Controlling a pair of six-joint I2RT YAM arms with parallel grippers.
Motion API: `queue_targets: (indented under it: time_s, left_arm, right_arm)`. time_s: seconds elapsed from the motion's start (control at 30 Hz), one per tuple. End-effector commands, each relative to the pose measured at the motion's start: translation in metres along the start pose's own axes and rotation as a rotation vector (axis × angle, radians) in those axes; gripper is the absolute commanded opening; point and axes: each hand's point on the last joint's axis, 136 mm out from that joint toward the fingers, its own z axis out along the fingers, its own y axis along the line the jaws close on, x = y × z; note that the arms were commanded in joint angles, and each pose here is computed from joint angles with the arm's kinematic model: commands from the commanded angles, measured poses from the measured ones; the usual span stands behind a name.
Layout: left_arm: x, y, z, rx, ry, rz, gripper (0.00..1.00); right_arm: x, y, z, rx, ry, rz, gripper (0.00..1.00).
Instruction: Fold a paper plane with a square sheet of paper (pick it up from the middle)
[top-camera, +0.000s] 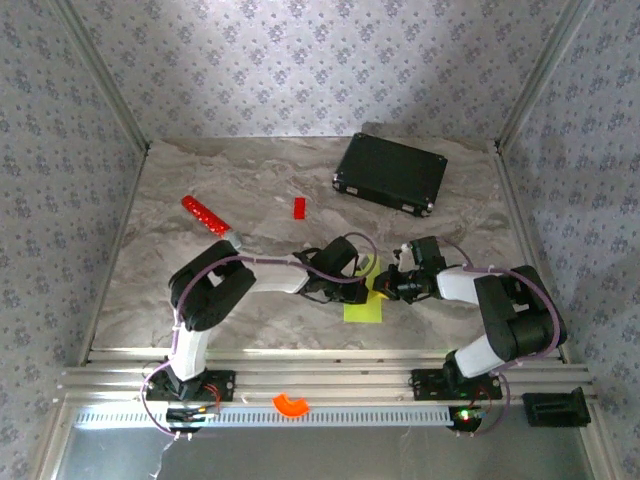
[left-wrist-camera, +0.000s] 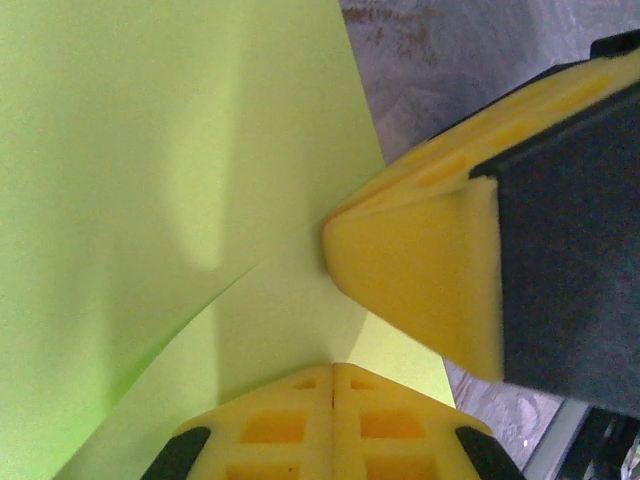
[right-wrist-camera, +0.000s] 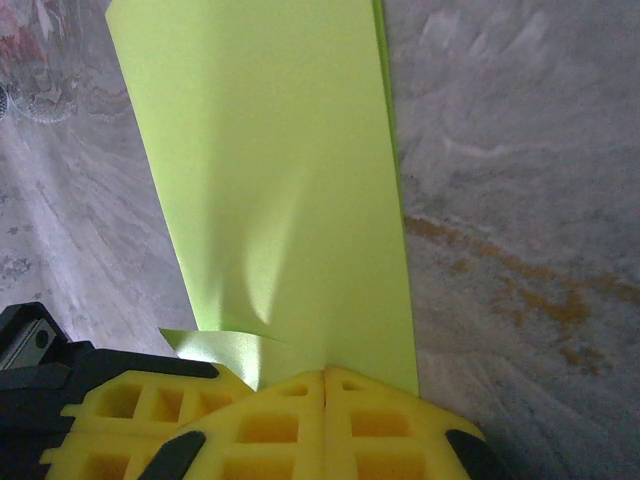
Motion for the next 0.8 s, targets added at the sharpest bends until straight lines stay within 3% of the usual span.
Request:
queue_targets:
  time_s: [0.0, 0.27, 0.47, 0.77]
  left_arm:
    - [0.046, 0.027, -0.008, -0.106, 0.115, -0.017, 0.03]
    - [0.071, 0.032, -0.025, -0.185, 0.170, 0.066, 0.07]
    - [0.076, 0.035, -0.036, -0.205, 0.139, 0.064, 0.07]
    - [0.022, -0.002, -0.062, -0.063, -0.069, 0.053, 0.07]
  right_arm:
    - [0.013, -0.034, 0.003, 0.119, 0.022, 0.058, 0.00]
    - [0.013, -0.036, 0.004, 0.126, 0.025, 0.063, 0.00]
    - [0.012, -0.033, 0.004, 0.120, 0.025, 0.056, 0.00]
    - [0.003, 0.029, -0.006, 0.027, 0.068, -0.151, 0.05]
